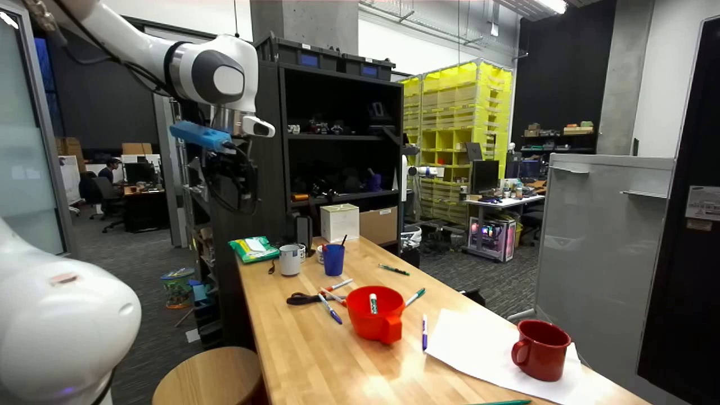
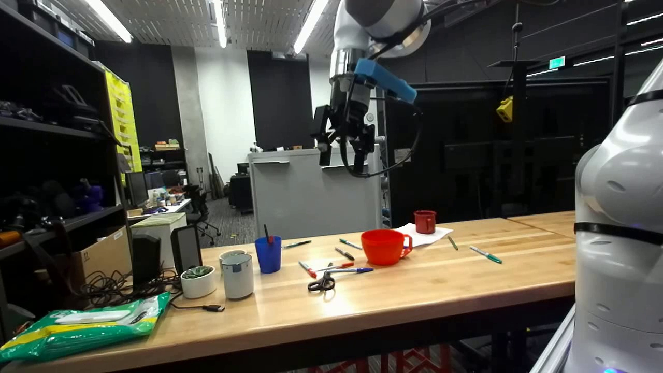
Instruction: Remove the marker from the left red cup, then turn the marker to the left
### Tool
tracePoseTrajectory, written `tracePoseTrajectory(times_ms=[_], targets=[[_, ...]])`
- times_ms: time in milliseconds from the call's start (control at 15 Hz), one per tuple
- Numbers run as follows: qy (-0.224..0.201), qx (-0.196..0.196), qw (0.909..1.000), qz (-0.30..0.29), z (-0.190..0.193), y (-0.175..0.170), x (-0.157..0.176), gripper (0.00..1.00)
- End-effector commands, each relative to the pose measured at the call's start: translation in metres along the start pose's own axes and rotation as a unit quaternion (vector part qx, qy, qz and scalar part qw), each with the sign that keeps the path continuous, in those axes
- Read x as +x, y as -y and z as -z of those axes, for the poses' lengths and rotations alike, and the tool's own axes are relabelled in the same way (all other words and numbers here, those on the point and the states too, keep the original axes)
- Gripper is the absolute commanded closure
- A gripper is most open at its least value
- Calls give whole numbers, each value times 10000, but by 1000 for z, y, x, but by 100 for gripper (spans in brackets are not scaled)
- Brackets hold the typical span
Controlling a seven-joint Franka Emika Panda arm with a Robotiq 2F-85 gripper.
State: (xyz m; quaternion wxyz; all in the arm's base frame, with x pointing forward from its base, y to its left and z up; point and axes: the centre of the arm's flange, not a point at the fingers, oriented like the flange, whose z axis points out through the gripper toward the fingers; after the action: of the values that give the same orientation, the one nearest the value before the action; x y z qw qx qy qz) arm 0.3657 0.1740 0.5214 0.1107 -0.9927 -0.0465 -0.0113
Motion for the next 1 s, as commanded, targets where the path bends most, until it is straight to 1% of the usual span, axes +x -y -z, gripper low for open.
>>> tracePoseTrajectory(times_ms=[0, 133, 200, 400, 533, 600, 733, 933], targets=[[247, -287, 9981, 490, 2, -17, 6, 0], [385, -699, 9938, 774, 4, -36, 7, 0], [382, -868, 9918, 857, 4, -48, 9, 0], [210, -1321, 9860, 999, 5, -85, 23, 0], [259, -1279, 9884, 782, 9, -102, 35, 0], [258, -1224, 9887, 829, 5, -91, 20, 0], [280, -1205, 9896, 729, 5, -104, 26, 0], [293, -1194, 9898, 727, 5, -105, 30, 0]])
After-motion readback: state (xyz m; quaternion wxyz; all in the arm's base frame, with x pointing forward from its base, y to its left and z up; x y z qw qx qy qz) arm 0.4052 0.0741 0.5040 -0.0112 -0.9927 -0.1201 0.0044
